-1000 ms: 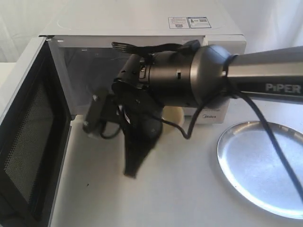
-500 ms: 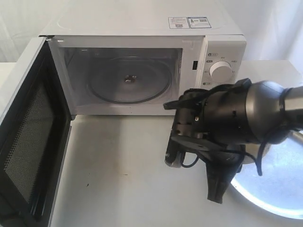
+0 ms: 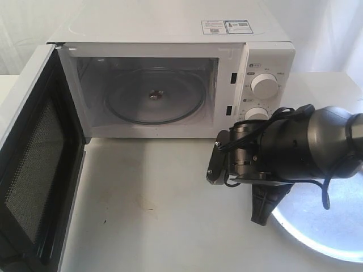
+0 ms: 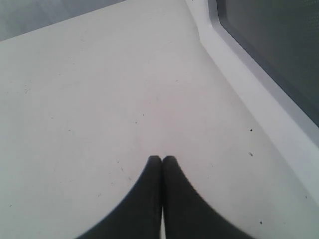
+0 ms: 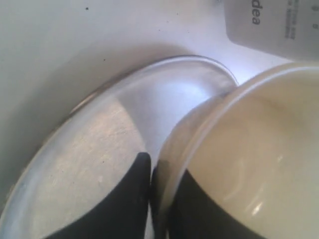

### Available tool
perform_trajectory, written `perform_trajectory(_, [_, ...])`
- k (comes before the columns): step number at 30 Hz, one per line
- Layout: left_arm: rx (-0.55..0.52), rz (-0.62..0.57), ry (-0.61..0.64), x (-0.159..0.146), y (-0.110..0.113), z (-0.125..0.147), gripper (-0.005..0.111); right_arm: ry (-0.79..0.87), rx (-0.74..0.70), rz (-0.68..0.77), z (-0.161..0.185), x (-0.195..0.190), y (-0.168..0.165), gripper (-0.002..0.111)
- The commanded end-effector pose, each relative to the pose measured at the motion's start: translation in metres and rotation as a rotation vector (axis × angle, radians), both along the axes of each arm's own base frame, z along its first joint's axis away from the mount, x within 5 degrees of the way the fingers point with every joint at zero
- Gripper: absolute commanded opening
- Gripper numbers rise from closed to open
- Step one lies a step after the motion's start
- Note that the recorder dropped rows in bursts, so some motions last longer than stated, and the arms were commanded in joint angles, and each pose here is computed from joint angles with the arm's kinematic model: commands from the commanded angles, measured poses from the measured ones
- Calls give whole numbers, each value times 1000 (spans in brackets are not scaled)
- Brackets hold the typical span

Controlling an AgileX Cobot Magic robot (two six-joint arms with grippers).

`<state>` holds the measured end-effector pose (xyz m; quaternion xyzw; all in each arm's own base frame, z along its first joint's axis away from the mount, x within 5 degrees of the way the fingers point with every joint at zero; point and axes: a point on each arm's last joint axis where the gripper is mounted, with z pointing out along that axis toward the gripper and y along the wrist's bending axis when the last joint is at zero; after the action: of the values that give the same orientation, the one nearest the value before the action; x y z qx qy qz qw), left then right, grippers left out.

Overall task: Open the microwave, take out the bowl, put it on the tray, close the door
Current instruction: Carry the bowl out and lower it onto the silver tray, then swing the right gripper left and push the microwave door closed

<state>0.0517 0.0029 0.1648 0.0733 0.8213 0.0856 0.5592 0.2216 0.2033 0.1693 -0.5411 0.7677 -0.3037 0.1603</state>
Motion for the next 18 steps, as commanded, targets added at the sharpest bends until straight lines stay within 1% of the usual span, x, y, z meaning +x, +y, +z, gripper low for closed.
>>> perform_trajectory(1, [-8,-2,-8,0,0,2,0,-26,18,-22,3,3,-3,25])
perform_trajectory(6, [-8,-2,-8,0,0,2,0,-34,33,-37,3,3,-3,53])
perform_trajectory(7, [-8,-2,-8,0,0,2,0,-34,33,-37,3,3,-3,56])
perform_trajectory(8, [-8,-2,-8,0,0,2,0,-34,33,-36,3,3,-3,56])
perform_trajectory(10, [-8,-2,-8,0,0,2,0,-34,33,-36,3,3,-3,53])
perform_trajectory(13, [-8,-2,-8,0,0,2,0,-42,46,-42,6,3,-2,43])
perform_trajectory(16, [-8,-2,-8,0,0,2,0,-57,95,-2,14,-6,7,31])
perform_trajectory(18, [-8,-2,-8,0,0,2,0,-66,154,32,26,-17,18,21])
